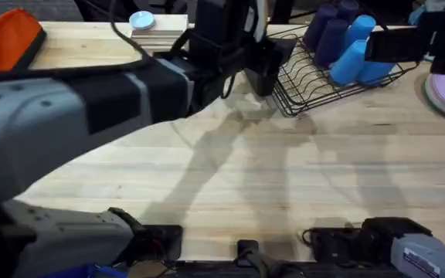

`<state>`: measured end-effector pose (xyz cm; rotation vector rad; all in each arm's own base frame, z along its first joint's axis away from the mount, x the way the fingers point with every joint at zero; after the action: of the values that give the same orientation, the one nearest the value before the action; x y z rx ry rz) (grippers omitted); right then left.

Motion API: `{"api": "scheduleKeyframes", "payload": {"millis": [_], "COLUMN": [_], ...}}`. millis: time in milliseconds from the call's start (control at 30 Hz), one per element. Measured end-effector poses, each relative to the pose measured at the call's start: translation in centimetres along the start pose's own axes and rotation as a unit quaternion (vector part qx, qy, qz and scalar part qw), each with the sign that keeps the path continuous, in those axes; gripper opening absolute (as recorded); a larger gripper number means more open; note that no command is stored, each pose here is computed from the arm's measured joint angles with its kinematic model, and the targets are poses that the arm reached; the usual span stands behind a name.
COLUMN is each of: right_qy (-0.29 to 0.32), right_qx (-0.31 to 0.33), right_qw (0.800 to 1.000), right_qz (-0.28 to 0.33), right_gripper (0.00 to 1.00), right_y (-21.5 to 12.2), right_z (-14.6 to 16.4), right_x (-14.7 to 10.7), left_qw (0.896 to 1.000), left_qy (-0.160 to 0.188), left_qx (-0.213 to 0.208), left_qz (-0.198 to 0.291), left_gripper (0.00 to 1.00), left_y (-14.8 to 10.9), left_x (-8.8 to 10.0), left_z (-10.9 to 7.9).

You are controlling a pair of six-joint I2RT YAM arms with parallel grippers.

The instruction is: Pick up the spoon on the table one by one and put them onto the rack

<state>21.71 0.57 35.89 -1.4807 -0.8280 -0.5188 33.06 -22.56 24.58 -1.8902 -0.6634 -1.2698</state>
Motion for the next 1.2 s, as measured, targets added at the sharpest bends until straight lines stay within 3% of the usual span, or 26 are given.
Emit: {"api": "scheduleKeyframes", "payload": {"millis": [167,333,367,433,467,767,900,933,1200], "right_qy": [0.000,0.000,0.000,0.000,0.000,0.001,0.001,0.001,0.000], "right_qx": [0.000,0.000,0.000,0.000,0.001,0.002,0.002,0.002,0.002], "right_qw": [1.000,1.000,1.000,1.000,1.000,1.000,1.000,1.000,1.000], "right_qz": [0.000,0.000,0.000,0.001,0.005,0.010,0.010,0.010,0.010], "right_gripper": [0.996,0.996,0.996,0.996,0.996,0.996,0.996,0.996,0.996], "right_y": [0.0,0.0,0.0,0.0,0.0,0.0,0.0,0.0,0.0], "right_z": [0.0,0.0,0.0,0.0,0.0,0.1,0.1,0.1,0.1], "right_x": [0.0,0.0,0.0,0.0,-0.2,-0.3,-0.3,-0.3,-0.3], "left_qw": [0.999,0.995,0.993,0.991,0.986,0.963,0.950,0.943,0.930], "left_qy": [0.000,0.009,0.020,0.020,0.012,-0.026,-0.048,-0.062,-0.079], "left_qx": [0.047,0.091,0.109,0.126,0.162,0.265,0.296,0.308,0.329], "left_qz": [0.026,0.042,0.047,0.049,0.045,0.049,0.087,0.115,0.143], "left_gripper": [0.744,0.982,0.993,0.993,0.993,0.992,0.993,0.993,0.993], "left_y": [-1.7,-4.8,-7.1,-8.8,-11.4,-19.3,-21.5,-22.2,-23.7], "left_x": [0.1,1.0,1.7,2.2,3.1,3.6,2.3,1.7,3.0], "left_z": [0.5,0.9,1.3,2.0,3.7,7.6,8.6,9.1,9.7]}}
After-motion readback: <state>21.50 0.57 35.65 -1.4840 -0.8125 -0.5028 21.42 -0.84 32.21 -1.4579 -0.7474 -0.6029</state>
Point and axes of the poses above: each hand's point on the last joint's axis, 136 mm out from that joint toward the fingers, its own y axis out along the fingers, its own z axis along the line the jaws close on, x = y × z, the point moved 9 cm from there along -y, back along the fingers, and after that the axes turned 9 degrees about -y, right-handed, at the moved point
